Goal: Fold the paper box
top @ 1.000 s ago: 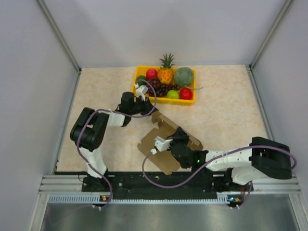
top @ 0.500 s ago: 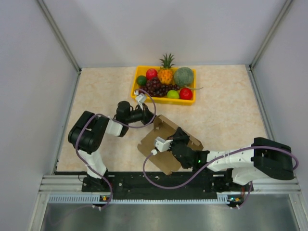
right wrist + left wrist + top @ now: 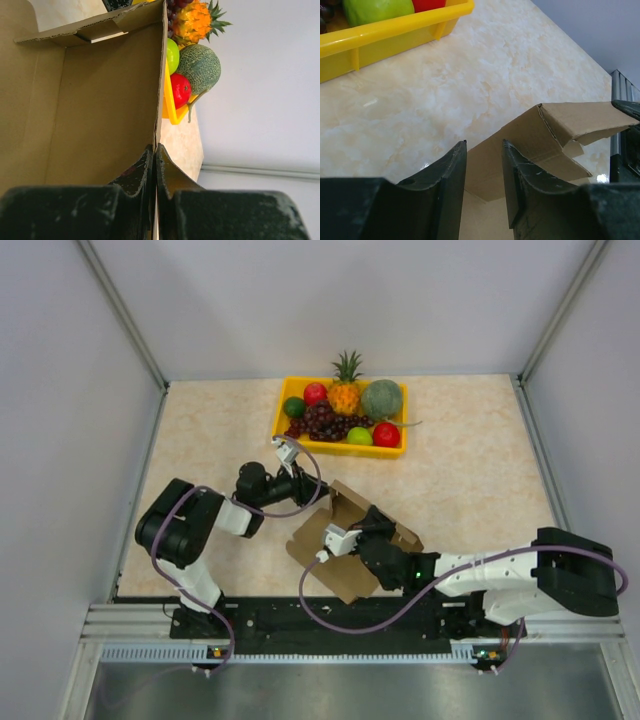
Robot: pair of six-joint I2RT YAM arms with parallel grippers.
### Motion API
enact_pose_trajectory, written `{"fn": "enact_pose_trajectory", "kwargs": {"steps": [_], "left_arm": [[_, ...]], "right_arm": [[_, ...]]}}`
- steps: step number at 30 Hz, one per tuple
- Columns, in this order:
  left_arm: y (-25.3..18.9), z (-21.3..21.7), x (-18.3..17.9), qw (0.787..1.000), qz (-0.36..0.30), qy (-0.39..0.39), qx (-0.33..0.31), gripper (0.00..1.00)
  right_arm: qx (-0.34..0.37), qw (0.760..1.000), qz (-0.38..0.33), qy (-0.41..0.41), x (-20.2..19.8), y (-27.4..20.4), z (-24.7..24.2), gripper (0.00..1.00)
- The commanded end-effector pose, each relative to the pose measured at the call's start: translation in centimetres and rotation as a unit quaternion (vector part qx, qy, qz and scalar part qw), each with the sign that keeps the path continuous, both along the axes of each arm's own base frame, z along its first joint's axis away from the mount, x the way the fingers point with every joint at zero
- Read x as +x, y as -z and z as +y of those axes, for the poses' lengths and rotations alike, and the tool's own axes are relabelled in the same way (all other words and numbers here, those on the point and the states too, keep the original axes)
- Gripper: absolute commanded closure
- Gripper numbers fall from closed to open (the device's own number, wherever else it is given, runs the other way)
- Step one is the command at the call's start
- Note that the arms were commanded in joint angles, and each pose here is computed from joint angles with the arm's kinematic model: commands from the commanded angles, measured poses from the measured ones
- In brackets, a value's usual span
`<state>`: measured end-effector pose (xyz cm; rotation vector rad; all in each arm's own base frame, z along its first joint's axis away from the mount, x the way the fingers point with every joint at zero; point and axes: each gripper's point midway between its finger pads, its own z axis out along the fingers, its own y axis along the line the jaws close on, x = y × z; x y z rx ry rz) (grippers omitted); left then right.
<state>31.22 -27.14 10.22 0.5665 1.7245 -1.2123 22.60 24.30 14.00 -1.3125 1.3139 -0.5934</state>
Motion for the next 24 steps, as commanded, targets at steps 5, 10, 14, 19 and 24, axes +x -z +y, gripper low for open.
{"fn": "enact_pose_trajectory", "kwargs": {"steps": [5,10,14,19,24], "left_arm": [[-1.8,-1.3,-1.9,0.997,-0.07,0.042,-0.007,0.57],[-1.8,-1.5,-3.1,0.993,-0.098,0.066,-0.004,0.6],[-1.1,-1.4,-3.8,0.992,-0.1,0.082,0.011,0.6],[-0.8,-0.6,-4.0,0.993,-0.095,0.063,0.022,0.57],[-1.3,-0.3,-4.3,0.994,-0.084,0.059,0.027,0.55]], "right_arm": [[-0.019,0.996,0.069,-0.055,-1.9,3.9,0.5,1.0],[-0.015,0.995,0.076,-0.061,-2.0,4.0,0.7,1.0],[-0.016,0.995,0.08,-0.062,-2.0,4.1,0.6,1.0],[-0.018,0.995,0.082,-0.062,-2.0,4.2,0.6,1.0],[-0.017,0.995,0.083,-0.061,-2.0,4.2,0.6,1.0]]}}
